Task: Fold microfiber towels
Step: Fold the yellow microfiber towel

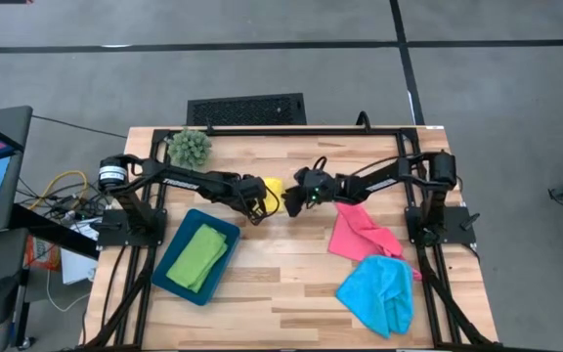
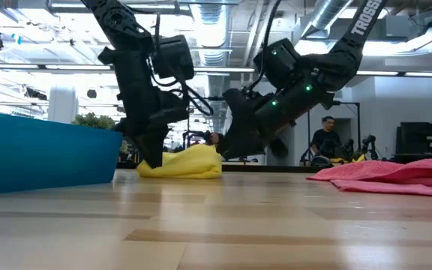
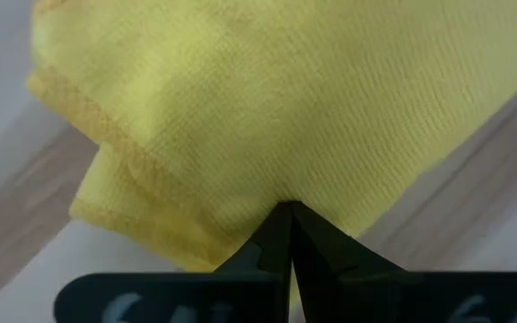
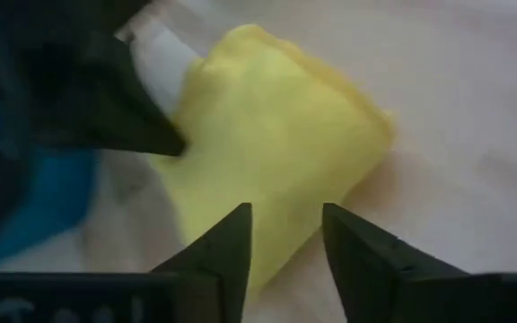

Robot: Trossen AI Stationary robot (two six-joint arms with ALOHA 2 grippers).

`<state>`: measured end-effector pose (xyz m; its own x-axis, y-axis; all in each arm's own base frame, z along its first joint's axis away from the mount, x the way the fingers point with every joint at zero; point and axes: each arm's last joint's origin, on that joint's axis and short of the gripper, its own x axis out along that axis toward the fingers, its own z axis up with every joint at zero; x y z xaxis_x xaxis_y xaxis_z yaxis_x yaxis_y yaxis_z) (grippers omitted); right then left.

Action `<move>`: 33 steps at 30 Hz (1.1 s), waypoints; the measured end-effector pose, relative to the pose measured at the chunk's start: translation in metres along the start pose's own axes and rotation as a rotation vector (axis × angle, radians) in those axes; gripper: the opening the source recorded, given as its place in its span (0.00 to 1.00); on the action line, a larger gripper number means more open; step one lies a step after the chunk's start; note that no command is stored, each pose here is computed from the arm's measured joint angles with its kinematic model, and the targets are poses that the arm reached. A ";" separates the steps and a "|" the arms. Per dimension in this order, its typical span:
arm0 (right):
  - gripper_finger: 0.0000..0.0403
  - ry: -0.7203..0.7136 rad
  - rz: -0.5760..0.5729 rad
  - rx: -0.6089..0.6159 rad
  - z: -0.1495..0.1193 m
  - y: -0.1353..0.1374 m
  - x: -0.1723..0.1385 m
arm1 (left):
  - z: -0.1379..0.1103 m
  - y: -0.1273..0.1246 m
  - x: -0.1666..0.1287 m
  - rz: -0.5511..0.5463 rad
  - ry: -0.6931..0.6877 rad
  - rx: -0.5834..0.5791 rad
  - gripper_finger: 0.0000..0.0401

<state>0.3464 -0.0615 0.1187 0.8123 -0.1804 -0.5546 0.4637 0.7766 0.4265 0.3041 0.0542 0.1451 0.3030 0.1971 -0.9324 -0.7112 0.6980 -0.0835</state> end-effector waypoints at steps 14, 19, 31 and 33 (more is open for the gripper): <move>0.59 0.035 0.005 0.210 0.005 -0.011 0.000 | 0.015 0.003 -0.070 -0.123 -0.198 -0.125 0.00; 0.57 0.014 0.006 0.220 0.009 -0.015 0.000 | 0.026 0.006 -0.089 -0.153 -0.426 -0.196 0.00; 0.56 0.039 0.015 0.229 0.008 -0.016 0.000 | 0.011 -0.004 -0.003 -0.132 -0.156 -0.128 0.00; 0.56 0.048 0.000 0.223 0.007 -0.017 0.000 | 0.011 -0.003 0.005 -0.103 -0.145 -0.148 0.00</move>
<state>0.3406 -0.0788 0.1164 0.7971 -0.1468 -0.5858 0.5345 0.6230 0.5711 0.3143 0.0607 0.1444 0.4592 0.2344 -0.8568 -0.7539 0.6130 -0.2364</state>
